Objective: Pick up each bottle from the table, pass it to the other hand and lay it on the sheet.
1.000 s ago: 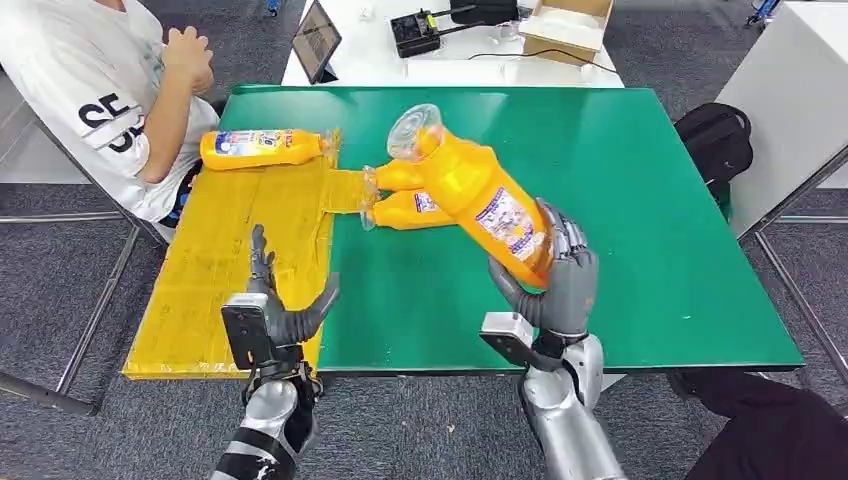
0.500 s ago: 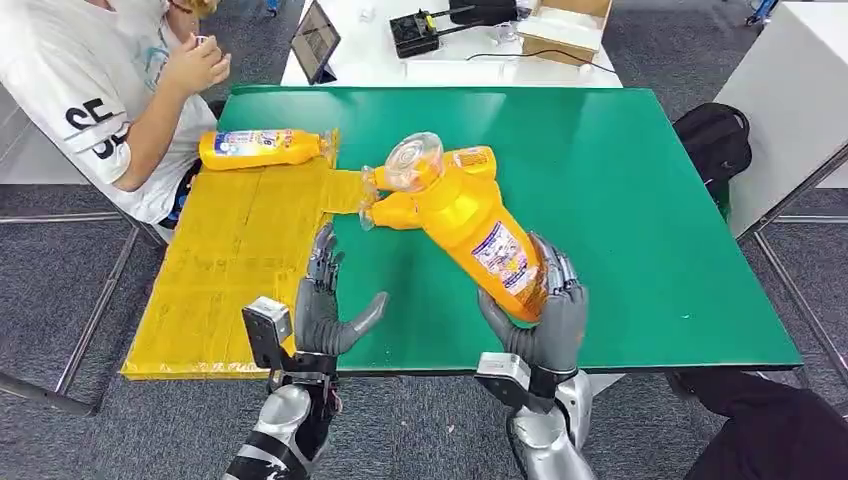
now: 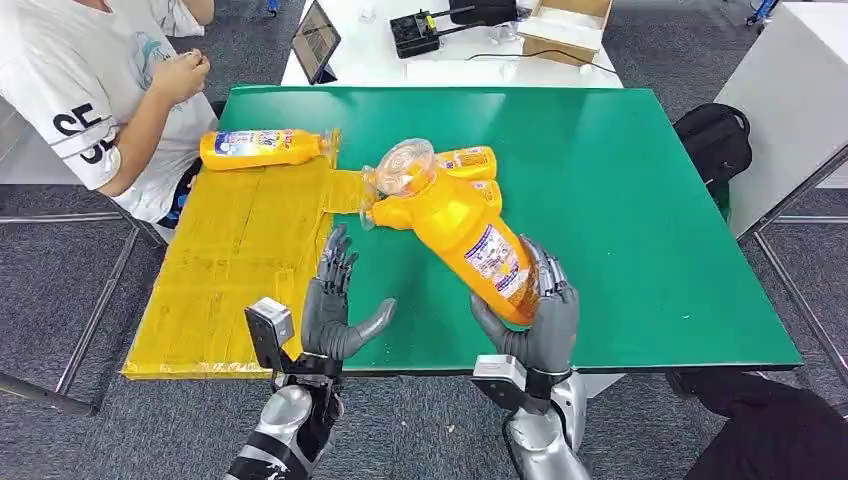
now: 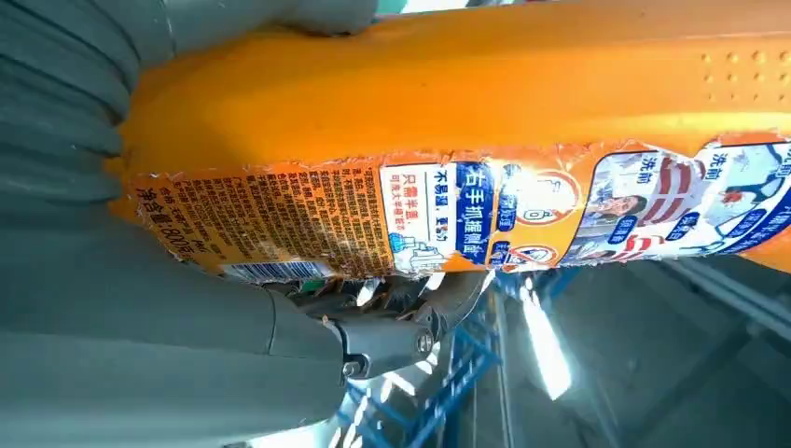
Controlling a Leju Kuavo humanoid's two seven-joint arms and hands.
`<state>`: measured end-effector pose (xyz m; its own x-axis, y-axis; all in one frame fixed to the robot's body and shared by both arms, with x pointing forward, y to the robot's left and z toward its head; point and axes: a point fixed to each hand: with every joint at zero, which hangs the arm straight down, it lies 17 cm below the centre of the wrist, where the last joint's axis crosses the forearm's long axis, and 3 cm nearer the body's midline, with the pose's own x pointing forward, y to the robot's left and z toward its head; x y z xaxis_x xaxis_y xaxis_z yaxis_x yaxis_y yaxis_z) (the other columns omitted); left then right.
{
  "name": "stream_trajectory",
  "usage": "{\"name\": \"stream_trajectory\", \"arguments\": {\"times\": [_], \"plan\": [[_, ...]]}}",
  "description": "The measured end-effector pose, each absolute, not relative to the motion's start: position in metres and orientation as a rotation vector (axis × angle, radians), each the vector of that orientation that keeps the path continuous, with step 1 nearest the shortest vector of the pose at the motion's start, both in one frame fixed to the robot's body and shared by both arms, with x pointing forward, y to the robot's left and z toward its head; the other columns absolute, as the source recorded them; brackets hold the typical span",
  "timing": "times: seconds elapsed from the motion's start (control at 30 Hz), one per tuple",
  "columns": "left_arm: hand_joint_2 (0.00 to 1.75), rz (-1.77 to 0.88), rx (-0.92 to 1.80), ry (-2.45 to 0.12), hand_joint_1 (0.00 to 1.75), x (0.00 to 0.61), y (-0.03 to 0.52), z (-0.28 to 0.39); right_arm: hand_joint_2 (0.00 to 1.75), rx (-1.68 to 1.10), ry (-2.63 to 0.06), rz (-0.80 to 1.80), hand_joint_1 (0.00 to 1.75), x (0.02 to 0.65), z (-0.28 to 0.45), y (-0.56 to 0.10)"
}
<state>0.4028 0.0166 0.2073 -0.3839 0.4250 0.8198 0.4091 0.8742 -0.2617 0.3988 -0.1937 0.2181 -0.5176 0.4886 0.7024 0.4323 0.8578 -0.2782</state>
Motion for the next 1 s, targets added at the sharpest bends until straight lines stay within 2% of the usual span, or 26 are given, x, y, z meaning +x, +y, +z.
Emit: {"name": "stream_trajectory", "arguments": {"times": [0.3,0.73,1.0], "plan": [[1.75,-0.042,-0.815,-2.008,0.00,0.380,-0.007,0.225,1.75,-0.529,-2.119,0.147,1.75,0.396,0.179,-0.153],[1.75,-0.062,-0.972,-1.945,0.00,0.366,-0.025,0.225,1.75,-0.443,-2.027,0.255,1.75,0.393,0.133,-0.105],[1.75,-0.068,-0.872,-1.919,0.00,0.375,-0.025,0.205,1.75,-0.394,-2.000,0.406,1.75,0.393,0.111,-0.062]]}}
